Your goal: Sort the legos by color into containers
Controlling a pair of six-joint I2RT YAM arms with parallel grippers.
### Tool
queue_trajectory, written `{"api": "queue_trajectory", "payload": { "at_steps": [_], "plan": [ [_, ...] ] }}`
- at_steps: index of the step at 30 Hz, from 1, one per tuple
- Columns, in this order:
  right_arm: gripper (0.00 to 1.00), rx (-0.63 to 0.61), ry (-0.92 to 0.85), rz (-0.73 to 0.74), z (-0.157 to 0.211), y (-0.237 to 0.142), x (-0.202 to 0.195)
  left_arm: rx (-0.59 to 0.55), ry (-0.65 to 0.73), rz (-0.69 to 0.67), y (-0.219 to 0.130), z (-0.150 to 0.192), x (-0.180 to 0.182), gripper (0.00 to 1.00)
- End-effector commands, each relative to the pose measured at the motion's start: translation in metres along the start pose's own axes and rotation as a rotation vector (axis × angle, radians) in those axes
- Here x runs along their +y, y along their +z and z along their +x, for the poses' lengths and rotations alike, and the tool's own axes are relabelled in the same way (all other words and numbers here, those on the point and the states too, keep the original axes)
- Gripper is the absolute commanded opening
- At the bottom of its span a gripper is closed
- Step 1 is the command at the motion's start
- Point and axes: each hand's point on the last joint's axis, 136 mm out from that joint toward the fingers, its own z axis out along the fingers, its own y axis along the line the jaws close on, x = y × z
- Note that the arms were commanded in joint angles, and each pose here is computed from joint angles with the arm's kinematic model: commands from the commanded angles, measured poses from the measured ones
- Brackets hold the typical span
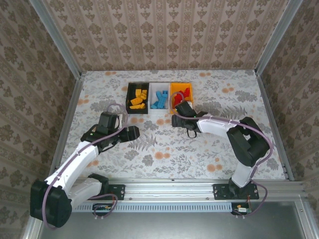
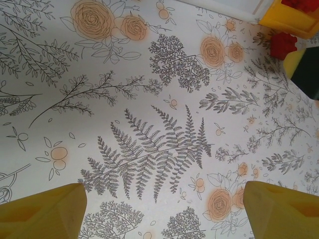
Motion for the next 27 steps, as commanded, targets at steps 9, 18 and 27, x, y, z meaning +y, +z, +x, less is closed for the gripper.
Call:
{"api": "queue_trajectory", "payload": {
  "at_steps": [9, 18, 27],
  "plan": [
    [0.65, 0.074, 0.036, 0.095, -0.001, 0.023, -0.019, 0.027, -0.011, -0.014, 0.008, 0.004, 0.009, 0.84],
    [0.6, 0.085, 0.042, 0.136, -0.006, 0.042, -0.027, 0.034, -0.011, -0.02, 0.01, 0.007, 0.013, 0.84],
    [0.53, 0.09, 0.043, 0.15, -0.018, 0.055, -0.031, 0.036, -0.023, -0.016, 0.01, 0.008, 0.017, 0.85]
  ]
}}
